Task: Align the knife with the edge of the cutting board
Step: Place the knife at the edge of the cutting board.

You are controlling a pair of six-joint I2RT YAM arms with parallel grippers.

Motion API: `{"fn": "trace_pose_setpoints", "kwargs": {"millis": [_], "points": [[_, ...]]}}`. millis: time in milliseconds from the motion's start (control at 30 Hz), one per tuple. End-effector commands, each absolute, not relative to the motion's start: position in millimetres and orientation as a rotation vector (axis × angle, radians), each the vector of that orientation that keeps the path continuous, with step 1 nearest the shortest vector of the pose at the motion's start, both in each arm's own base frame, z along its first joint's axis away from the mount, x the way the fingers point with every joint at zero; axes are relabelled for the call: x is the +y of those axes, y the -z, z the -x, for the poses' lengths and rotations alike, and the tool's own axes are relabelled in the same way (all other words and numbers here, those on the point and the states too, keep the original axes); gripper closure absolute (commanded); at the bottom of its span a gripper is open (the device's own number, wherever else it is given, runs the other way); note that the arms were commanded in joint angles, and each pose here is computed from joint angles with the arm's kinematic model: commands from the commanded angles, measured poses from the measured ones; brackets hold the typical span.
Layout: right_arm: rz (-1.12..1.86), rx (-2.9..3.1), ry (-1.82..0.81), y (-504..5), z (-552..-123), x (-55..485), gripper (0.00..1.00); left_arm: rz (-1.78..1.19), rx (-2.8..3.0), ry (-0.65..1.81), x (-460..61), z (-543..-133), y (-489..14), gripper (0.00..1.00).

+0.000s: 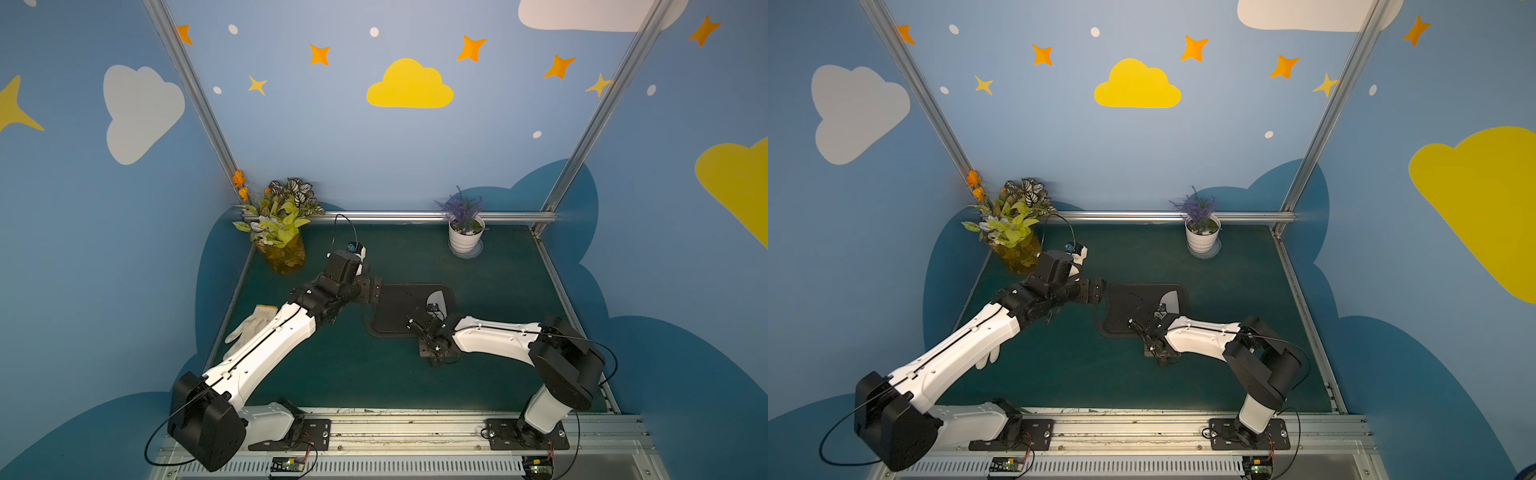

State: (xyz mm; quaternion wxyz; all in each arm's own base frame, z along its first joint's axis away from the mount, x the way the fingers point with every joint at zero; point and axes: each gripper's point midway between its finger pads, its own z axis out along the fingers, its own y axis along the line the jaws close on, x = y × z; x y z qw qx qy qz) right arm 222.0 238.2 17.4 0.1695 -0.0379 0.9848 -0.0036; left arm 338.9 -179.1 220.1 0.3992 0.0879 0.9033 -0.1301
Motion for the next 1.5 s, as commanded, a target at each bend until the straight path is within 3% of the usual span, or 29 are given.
{"fn": "trace_pose_setpoints", "kwargs": {"millis": [0,600,933,1267,1367,1467], "points": [[0.074,2.803,0.064,-4.4,-230.3,232.7,0.52,-0.228,2.287,0.318,-178.0,-338.4,-222.2,0.00],[-0.034,2.831,0.006,11.1,-234.2,225.5,0.60,-0.233,2.289,0.324,-179.2,-338.1,-221.9,0.00],[-0.032,2.823,0.008,9.2,-233.8,217.8,0.83,-0.234,2.284,0.308,-177.0,-338.6,-222.7,0.00],[0.051,2.805,0.050,-1.8,-233.3,215.8,0.98,-0.235,2.284,0.297,-176.1,-339.1,-222.1,0.00],[0.076,2.820,0.043,-0.8,-231.4,217.9,0.99,-0.235,2.285,0.295,-176.0,-339.5,-221.8,0.00],[0.096,2.843,0.036,4.2,-228.7,221.3,0.90,-0.236,2.287,0.293,-176.0,-339.3,-221.0,0.00]]}}
